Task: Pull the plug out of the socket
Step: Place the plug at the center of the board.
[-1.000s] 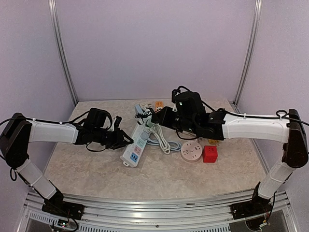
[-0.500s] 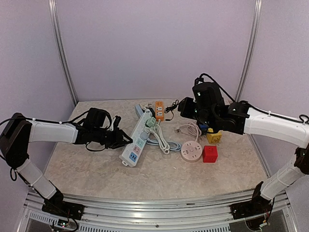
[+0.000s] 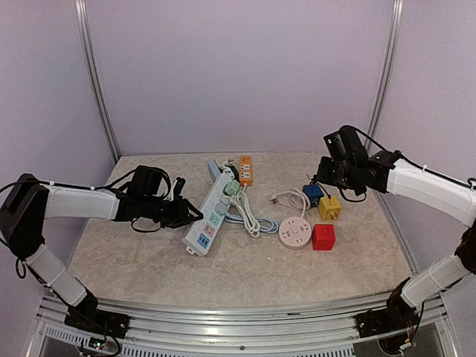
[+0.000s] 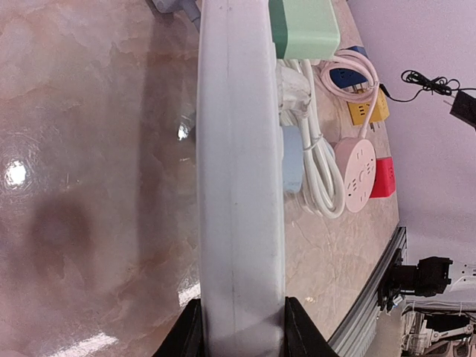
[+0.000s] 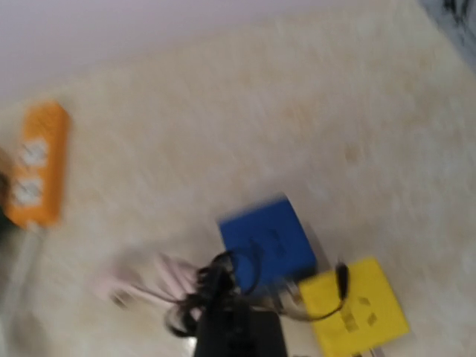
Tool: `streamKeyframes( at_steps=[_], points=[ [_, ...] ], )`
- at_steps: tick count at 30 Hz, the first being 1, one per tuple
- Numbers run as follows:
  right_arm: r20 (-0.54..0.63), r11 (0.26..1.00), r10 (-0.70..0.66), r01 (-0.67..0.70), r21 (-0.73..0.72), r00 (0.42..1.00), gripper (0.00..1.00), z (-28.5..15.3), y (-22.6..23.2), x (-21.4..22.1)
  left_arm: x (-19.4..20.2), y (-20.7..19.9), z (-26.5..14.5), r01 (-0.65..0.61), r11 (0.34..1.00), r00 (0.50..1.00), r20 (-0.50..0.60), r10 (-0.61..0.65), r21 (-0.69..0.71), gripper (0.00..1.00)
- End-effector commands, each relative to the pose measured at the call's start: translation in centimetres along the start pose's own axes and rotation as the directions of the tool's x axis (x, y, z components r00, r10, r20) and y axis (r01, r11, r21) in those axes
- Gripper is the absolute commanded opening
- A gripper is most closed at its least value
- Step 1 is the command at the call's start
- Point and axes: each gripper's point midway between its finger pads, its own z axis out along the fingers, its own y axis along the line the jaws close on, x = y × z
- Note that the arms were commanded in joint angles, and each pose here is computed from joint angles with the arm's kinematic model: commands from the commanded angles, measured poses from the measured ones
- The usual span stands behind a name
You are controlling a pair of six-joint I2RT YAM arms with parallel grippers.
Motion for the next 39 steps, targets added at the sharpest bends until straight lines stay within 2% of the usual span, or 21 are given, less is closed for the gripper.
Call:
streamKeyframes(
  at_steps=[1,5,9,13,18,29,34,39],
  points=[
    [-0.079,0.999,-0.031,0.034,0.038,0.996,0.0,0.8,-1.5,2.1,-2.5,-0.7,-1.0,-0.033,0.999,0.996,0.079,0.032,0.004,0.0],
    [-0.096,0.995,-0.034,0.042,0.085,0.995,0.0,0.9,-2.6,2.9,-2.5,-0.8,-1.0,-0.032,0.999,0.997,0.076,0.031,0.01,0.0],
    [-0.171,0.985,-0.046,0.073,0.154,0.984,0.0,2.4,-4.4,5.8,-2.4,-0.7,-1.0,-0.029,1.0,0.997,0.071,0.028,0.013,0.0],
    [-0.267,0.995,-0.033,0.056,0.081,0.963,0.0,4.3,-4.1,9.2,-2.5,-0.8,-1.1,-0.032,0.999,0.997,0.076,0.031,0.013,0.0],
    [-0.304,0.999,-0.032,0.023,-0.036,0.952,0.0,6.0,-2.3,10.6,-2.6,-0.9,-1.1,-0.033,0.999,0.997,0.075,0.032,0.017,0.0],
    [-0.326,1.0,-0.029,0.024,-0.019,0.945,0.0,9.4,-2.4,11.4,-2.5,-1.4,-1.0,-0.041,0.998,0.997,0.068,0.038,0.042,0.0],
    [-0.333,1.0,-0.03,0.026,-0.018,0.943,0.2,9.6,-2.5,11.7,-2.4,-1.5,-1.0,-0.041,0.998,0.997,0.063,0.037,0.049,0.0],
    [-0.311,1.0,-0.029,0.031,0.0,0.95,0.43,9.2,-2.9,11.0,-2.4,-1.7,-0.9,-0.036,0.997,0.998,0.059,0.032,0.065,0.0]
  ],
)
